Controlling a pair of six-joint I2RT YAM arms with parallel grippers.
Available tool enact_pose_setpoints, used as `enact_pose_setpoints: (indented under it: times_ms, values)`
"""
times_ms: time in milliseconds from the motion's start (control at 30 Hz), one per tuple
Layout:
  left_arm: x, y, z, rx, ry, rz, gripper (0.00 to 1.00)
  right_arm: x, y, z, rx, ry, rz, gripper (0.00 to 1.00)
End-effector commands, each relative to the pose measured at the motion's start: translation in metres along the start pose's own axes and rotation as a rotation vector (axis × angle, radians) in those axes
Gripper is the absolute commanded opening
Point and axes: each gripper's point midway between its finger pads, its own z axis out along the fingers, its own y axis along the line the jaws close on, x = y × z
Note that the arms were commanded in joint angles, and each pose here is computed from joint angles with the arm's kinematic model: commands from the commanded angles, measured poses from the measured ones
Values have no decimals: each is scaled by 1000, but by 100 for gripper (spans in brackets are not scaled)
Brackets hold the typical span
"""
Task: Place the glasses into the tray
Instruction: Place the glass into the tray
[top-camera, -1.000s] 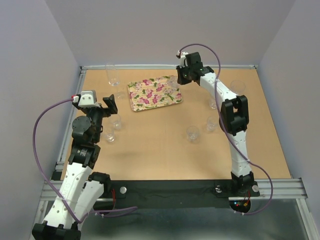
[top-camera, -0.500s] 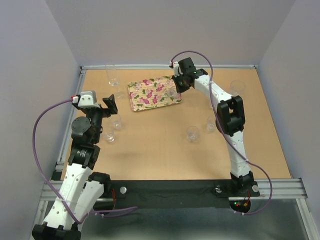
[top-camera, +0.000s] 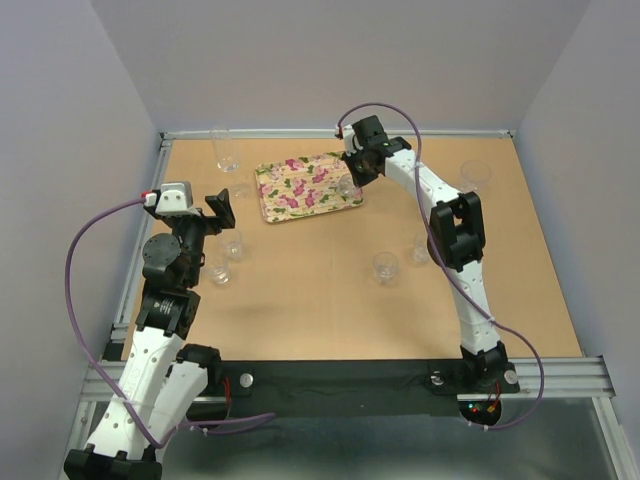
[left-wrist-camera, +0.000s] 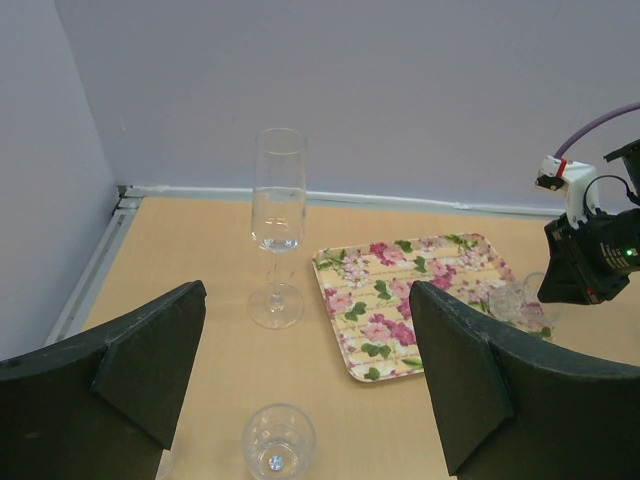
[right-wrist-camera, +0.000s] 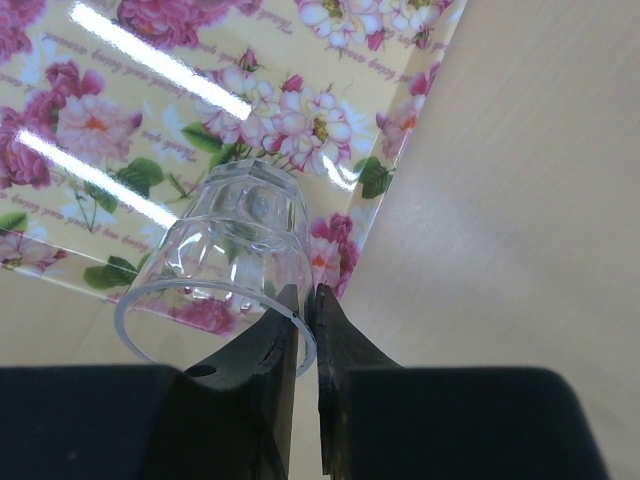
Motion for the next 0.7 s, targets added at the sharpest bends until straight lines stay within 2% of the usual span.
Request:
enact_pose_setpoints:
  times_ms: [0, 667]
  values:
    - [-15, -4, -1, 19, -65, -15, 94, -13, -1, -16, 24, -18, -31, 3]
    - [-17, -4, -3, 19, -72, -15, 94, -12, 1, -40, 21, -15, -5, 7]
